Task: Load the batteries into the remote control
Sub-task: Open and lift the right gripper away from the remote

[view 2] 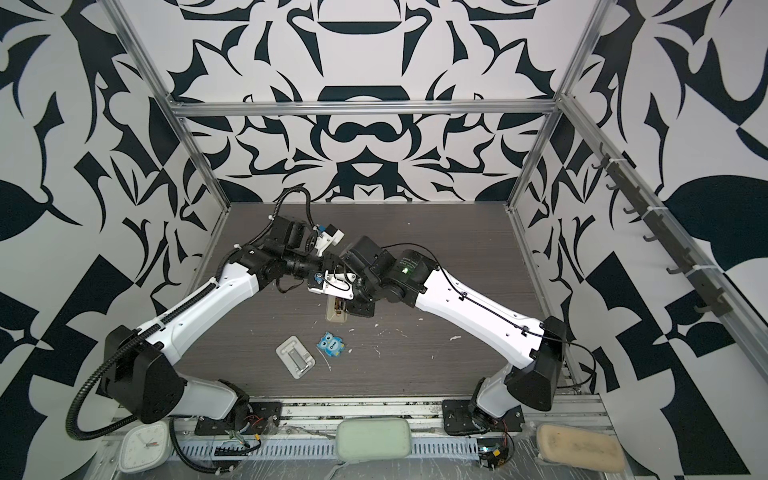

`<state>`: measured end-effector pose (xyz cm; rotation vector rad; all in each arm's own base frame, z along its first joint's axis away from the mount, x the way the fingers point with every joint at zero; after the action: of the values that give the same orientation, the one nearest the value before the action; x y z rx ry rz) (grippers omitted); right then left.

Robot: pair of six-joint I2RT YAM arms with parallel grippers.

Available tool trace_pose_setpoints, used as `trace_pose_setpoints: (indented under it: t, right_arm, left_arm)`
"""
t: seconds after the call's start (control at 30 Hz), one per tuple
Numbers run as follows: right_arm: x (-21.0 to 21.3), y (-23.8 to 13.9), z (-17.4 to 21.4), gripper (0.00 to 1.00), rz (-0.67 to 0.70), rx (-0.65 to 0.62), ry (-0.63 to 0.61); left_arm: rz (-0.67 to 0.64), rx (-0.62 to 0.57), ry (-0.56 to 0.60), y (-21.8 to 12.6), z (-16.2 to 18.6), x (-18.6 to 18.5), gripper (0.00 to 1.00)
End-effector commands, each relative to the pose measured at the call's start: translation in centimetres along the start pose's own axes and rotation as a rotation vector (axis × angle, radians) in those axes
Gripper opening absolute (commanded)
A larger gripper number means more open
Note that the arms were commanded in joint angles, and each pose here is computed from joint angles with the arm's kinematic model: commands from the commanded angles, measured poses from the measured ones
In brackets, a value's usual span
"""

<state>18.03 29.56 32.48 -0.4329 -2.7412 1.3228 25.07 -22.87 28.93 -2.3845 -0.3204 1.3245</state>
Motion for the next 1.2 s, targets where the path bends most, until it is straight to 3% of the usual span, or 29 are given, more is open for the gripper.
trace_pose_setpoints:
  t: [0.0,0.2,0.47,0.63,0.8,1.07,1.17]
  right_arm:
    - [0.3,-1.5,0.3,0.17,0.024,-0.008,0.024]
    - [0.4,-5.3,-0.5,0.38,0.091,-0.148,0.070]
    - [0.0,-8.2,-0.7,0.48,0.164,-0.233,0.114]
    - [-2.3,-8.3,0.9,0.51,0.229,-0.253,0.246]
    - [-6.4,-5.7,4.2,0.56,0.262,-0.147,0.429]
    - [-10.4,2.6,8.8,0.63,0.272,0.127,0.589]
    - [-11.7,4.1,10.6,0.63,0.305,0.219,0.663]
  left_arm:
    - [0.060,-0.029,0.035,-0.8,-0.3,-1.2,0.00]
    - [0.058,-0.054,0.019,-1.2,0.0,-0.6,0.00]
    - [0.061,-0.066,-0.005,-1.4,0.8,0.0,0.00]
    - [0.056,-0.092,-0.022,-1.9,1.1,0.5,0.00]
    - [0.037,-0.139,-0.065,-3.2,2.3,1.6,0.00]
    - [0.018,-0.194,-0.103,-4.9,4.1,2.3,0.00]
    - [0.012,-0.205,-0.109,-5.1,4.5,2.3,0.00]
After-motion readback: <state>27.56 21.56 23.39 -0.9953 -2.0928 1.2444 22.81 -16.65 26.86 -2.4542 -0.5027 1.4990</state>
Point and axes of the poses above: each gripper's point midway between its finger pads, its own y axis out along the fingers, its own x axis along the line the jaws close on, z = x × y, the point moved 8 cm from there along -y, back along the fingers, and after that the axes turned 13 degrees about y, right-handed, at the moved point
